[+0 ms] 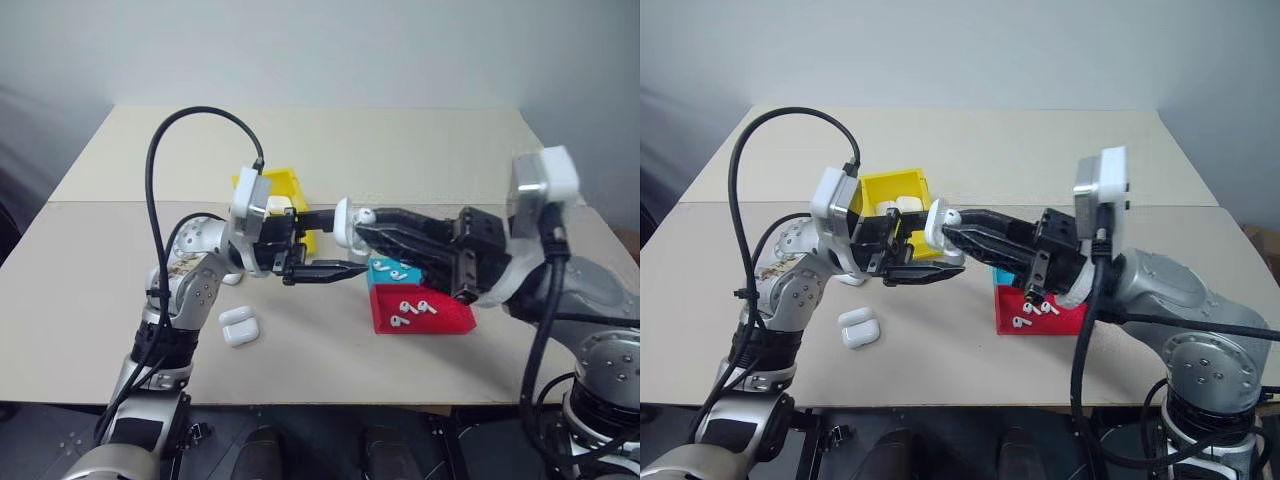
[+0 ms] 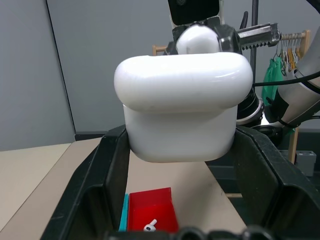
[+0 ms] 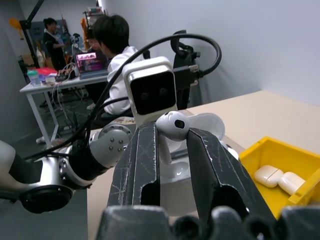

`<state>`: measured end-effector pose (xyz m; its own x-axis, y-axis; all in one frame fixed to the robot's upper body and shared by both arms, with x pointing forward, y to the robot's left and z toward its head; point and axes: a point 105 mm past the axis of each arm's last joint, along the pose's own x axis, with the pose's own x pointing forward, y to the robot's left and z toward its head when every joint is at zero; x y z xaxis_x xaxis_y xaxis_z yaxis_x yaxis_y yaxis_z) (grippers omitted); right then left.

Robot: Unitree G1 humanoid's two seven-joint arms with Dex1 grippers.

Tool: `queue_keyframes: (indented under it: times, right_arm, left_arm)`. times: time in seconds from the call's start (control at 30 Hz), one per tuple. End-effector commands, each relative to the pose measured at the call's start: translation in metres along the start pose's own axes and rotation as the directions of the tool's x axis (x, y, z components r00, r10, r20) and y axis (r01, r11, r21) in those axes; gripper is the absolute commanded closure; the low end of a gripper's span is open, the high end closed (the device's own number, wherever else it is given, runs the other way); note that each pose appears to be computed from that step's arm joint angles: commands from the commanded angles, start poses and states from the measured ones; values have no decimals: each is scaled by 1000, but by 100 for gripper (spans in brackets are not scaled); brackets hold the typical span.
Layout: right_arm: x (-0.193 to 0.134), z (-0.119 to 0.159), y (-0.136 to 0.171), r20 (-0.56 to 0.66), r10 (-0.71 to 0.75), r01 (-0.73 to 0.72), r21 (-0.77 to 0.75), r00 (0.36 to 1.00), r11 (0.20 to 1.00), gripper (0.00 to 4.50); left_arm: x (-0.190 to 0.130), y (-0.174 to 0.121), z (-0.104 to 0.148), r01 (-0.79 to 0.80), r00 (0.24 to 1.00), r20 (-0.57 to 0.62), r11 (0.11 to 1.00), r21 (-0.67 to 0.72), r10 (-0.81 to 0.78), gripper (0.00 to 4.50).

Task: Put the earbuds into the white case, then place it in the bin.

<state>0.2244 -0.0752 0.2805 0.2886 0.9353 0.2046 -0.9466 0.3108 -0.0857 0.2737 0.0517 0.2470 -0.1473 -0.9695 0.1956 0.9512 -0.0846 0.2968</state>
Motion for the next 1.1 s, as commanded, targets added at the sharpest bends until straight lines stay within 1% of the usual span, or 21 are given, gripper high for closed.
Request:
queue_keyframes:
  times: [0.03, 0.23, 0.27, 0.3, 0.37, 0.47, 0.5, 0.53, 0.7, 0.9, 1.0, 1.1]
  right_arm:
    - [-2, 2, 5, -9, 16, -16, -41, 1000, 999, 387]
    - [-4, -3, 7, -40, 32, -34, -47, 999, 998, 387]
    - [-4, -3, 7, -46, 34, -37, -49, 998, 998, 331]
    - [-5, -4, 7, -51, 36, -39, -51, 998, 998, 315]
    - [-5, -5, 7, -62, 45, -49, -56, 997, 997, 256]
    - [-5, -4, 7, -68, 47, -51, -70, 997, 996, 146]
    - [-6, -3, 7, -69, 47, -52, -74, 997, 996, 120]
    - [-7, -2, 7, -69, 47, -52, -79, 996, 995, 85]
    - [-16, 4, 10, -75, 55, -62, -96, 996, 993, 85]
    - [-29, 10, 17, -120, 117, -130, -108, 986, 986, 85]
    - [-31, 21, 4, -151, 90, -115, -171, 984, 978, 144]
    - [-32, 36, -7, -179, 104, -149, -262, 978, 953, 236]
  left_arm:
    - [5, -3, 8, 19, 1000, 13, 999, 45, -20, 174]
    - [4, -4, 8, 15, 1000, 15, 999, 47, -15, 174]
    - [4, -4, 9, 14, 1000, 15, 999, 48, -15, 174]
    - [3, -4, 9, 13, 1000, 15, 999, 48, -13, 174]
    - [3, -3, 9, 11, 1000, 17, 999, 48, -12, 174]
    - [3, -3, 9, 12, 1000, 18, 999, 49, -13, 174]
    - [3, -3, 9, 12, 1000, 18, 999, 50, -13, 174]
    - [3, -3, 9, 12, 1000, 18, 999, 50, -13, 174]
    - [4, -3, 9, 13, 1000, 15, 999, 49, -14, 174]
    - [3, -1, 8, 13, 1000, 11, 999, 50, -13, 174]
    - [3, 0, 7, 14, 1000, 10, 999, 51, -15, 174]
    - [3, 2, 4, 15, 1000, -21, 999, 45, -14, 174]
